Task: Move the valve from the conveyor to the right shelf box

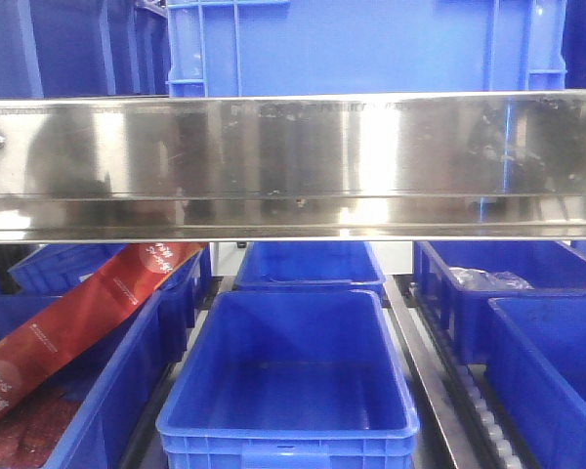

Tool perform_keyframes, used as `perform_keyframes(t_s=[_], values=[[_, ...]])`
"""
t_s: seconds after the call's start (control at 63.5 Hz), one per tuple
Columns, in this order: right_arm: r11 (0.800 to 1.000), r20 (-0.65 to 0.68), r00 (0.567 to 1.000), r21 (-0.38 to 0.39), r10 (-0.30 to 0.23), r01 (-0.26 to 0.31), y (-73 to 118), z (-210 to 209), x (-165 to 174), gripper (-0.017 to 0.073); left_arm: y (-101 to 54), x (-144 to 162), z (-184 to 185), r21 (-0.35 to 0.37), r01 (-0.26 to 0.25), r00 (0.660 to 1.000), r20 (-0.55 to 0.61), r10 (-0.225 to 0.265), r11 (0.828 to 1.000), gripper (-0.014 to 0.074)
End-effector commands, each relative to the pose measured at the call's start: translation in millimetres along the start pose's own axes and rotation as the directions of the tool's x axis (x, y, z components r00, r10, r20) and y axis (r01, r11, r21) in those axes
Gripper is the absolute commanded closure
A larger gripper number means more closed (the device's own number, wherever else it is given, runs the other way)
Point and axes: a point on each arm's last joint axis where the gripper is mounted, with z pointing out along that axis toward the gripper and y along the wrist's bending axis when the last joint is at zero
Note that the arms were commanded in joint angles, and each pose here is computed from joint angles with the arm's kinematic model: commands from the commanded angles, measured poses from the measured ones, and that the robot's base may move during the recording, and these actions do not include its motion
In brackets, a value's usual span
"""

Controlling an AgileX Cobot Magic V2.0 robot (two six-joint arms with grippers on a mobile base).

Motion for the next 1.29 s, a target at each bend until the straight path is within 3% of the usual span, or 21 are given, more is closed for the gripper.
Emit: perform_keyframes(t_s=[0.0,1.276], values=[[1.000,0.001,1.000,0.004,-0.022,0.022,-0.3,-0.5,1.9,0.0722,0.3,-2.4,-0.6,-0.004,0.013,1.000,0.025,-0.013,1.000,0.0704],[1.000,-0.002,1.000,0.005,-0.029,0.029,-0.4,-0.5,2.1,0.0722,0.3,-2.4,-0.6,-0.004,0.013,1.000,0.024,-0.013,1.000,0.0704]])
